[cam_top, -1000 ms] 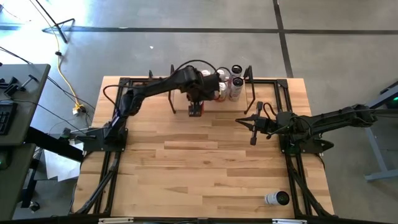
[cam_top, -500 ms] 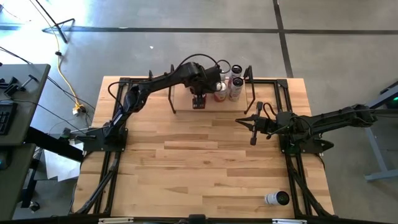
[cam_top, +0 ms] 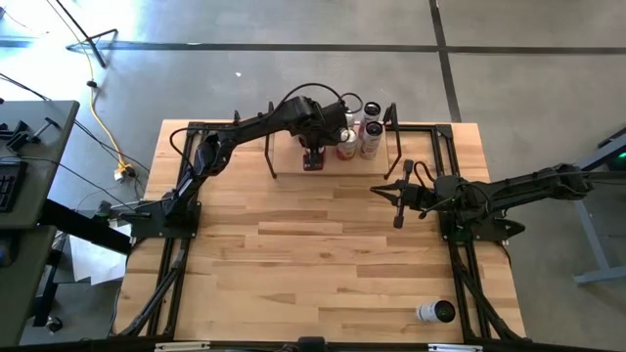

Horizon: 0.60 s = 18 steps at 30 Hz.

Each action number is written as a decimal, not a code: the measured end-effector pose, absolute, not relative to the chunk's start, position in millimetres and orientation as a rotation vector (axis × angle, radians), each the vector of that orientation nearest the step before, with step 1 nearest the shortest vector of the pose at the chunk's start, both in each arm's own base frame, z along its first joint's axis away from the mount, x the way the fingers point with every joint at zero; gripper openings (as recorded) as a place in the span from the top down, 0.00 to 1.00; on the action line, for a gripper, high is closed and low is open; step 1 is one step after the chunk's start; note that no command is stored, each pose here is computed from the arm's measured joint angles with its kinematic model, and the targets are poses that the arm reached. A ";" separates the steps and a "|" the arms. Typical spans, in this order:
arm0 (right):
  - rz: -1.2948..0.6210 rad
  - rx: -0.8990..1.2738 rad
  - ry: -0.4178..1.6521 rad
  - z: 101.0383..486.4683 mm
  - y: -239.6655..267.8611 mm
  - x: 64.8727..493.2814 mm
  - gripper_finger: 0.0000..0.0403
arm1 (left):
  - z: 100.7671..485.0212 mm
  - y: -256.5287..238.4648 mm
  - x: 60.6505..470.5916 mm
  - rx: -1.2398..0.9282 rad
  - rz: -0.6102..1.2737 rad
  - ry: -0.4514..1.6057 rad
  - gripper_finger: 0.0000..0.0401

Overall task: Place canned beverage on shelf
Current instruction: Put the red and black soda can on the shelf aligned with the other red soda can

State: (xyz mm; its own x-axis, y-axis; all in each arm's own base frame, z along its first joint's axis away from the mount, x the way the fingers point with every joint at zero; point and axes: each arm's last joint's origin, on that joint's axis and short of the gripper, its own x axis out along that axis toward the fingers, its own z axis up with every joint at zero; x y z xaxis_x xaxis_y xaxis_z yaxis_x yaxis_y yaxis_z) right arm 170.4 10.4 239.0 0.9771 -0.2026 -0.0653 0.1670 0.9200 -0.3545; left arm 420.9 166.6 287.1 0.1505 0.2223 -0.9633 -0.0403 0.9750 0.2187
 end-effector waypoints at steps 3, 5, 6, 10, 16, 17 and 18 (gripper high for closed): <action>-0.190 -0.355 0.102 239.0 10.4 170.4 1.00 | 286.8 167.0 421.6 0.158 0.198 1.406 0.23; -0.190 -0.355 0.101 239.0 10.4 170.4 1.00 | 286.7 168.0 422.4 0.171 0.226 1.403 0.22; -0.190 -0.355 0.102 239.0 10.4 170.4 1.00 | 286.5 168.7 422.9 0.174 0.232 1.399 0.21; -0.190 -0.355 0.101 239.1 10.4 170.4 1.00 | 286.5 168.8 423.2 0.167 0.237 1.394 0.19; -0.190 -0.355 0.101 239.0 10.4 170.4 1.00 | 286.5 170.6 422.6 0.154 0.252 1.393 0.16; -0.190 -0.355 0.101 239.0 10.4 170.4 1.00 | 286.4 171.1 422.4 0.148 0.256 1.392 0.16; -0.190 -0.355 0.101 239.0 10.4 170.4 1.00 | 286.4 171.1 422.3 0.146 0.258 1.392 0.16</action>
